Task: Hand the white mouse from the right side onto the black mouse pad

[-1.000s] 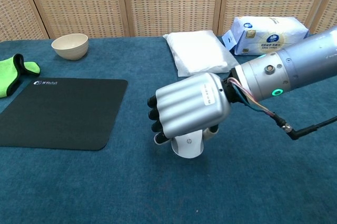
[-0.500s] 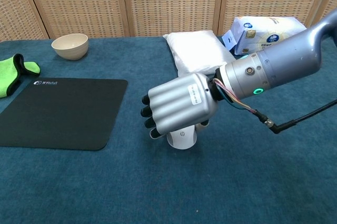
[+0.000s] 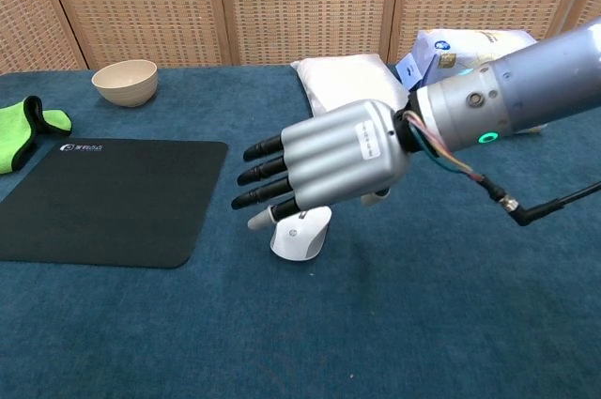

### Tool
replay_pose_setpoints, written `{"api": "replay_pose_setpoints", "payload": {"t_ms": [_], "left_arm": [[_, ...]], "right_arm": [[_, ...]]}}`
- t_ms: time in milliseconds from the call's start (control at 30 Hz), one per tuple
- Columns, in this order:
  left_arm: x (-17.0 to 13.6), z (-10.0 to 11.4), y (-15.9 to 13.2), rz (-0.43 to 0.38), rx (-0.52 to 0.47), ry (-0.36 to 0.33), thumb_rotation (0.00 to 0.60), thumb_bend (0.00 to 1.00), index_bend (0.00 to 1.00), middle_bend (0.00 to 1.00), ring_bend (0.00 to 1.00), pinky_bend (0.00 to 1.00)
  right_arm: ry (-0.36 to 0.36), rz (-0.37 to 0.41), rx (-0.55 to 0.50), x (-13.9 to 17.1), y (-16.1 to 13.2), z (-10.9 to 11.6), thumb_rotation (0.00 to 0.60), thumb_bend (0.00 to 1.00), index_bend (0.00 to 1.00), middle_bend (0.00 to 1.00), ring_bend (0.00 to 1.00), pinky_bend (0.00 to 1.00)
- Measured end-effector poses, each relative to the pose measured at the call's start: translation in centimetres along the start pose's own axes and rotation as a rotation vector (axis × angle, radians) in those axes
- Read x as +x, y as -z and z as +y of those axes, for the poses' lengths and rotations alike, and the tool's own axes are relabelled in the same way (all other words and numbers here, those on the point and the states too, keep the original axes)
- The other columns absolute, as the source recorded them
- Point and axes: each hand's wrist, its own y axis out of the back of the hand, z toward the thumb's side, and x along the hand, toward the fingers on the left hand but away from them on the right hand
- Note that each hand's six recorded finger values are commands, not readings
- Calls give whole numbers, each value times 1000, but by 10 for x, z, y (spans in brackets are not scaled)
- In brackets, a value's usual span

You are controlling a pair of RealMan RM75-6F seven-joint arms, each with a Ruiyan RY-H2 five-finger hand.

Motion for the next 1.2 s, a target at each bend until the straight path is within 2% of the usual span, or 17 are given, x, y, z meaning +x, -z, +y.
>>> {"api": "replay_pose_setpoints", "payload": {"t_ms": [100, 167, 267, 400, 500, 567, 633, 700, 733, 900, 1033, 1100, 1133, 1200], "left_arm": [[-1, 0, -2, -12, 2, -5, 600, 30, 0, 0, 0, 0], [-2, 0, -3, -22, 3, -7, 600, 30, 0, 0, 0, 0], [-4, 0, -6, -35, 6, -12, 600, 29, 0, 0, 0, 0], [-5, -1, -10, -57, 12, -14, 600, 29, 0, 0, 0, 0], [-7, -2, -16, -81, 23, -17, 600, 30, 0, 0, 0, 0], [-6, -2, -21, -103, 30, -25, 600, 29, 0, 0, 0, 0], [-5, -2, -27, -128, 40, -38, 600, 29, 0, 0, 0, 0], [-3, -1, -33, -157, 57, -56, 600, 29, 0, 0, 0, 0], [0, 0, -37, -181, 78, -67, 600, 29, 0, 0, 0, 0], [10, 0, -62, -318, 190, -96, 600, 29, 0, 0, 0, 0], [20, -4, -95, -516, 334, -114, 600, 50, 0, 0, 0, 0], [25, -7, -110, -609, 423, -131, 600, 55, 0, 0, 0, 0], [29, -11, -124, -689, 503, -149, 600, 54, 0, 0, 0, 0], [33, -15, -136, -766, 580, -169, 600, 51, 0, 0, 0, 0]], "right_arm": [[-12, -74, -9, 27, 18, -1, 600, 15, 17, 0, 0, 74], [-35, -162, -35, 56, 33, -8, 600, 24, 16, 0, 0, 74], [-82, -314, -96, 103, 50, -23, 600, 26, 16, 0, 0, 74], [-137, -525, -209, 162, 57, -43, 600, 28, 16, 0, 0, 74], [-173, -700, -316, 213, 50, -59, 600, 28, 6, 0, 0, 73], [-192, -843, -408, 253, 39, -68, 600, 28, 0, 0, 0, 65], [-216, -992, -504, 292, 22, -76, 600, 37, 0, 0, 0, 60], [-246, -1109, -583, 322, 3, -82, 600, 49, 0, 0, 0, 58], [-262, -1177, -628, 338, -10, -84, 600, 53, 0, 0, 0, 53], [-278, -1404, -771, 381, -59, -82, 600, 51, 0, 0, 0, 14], [-230, -1561, -864, 394, -88, -71, 600, 18, 0, 0, 0, 0], [-202, -1590, -900, 394, -93, -67, 600, 4, 0, 0, 0, 0], [-185, -1599, -915, 395, -95, -65, 600, 2, 0, 0, 0, 0], [-164, -1606, -929, 396, -97, -63, 600, 2, 0, 0, 0, 0]]}}
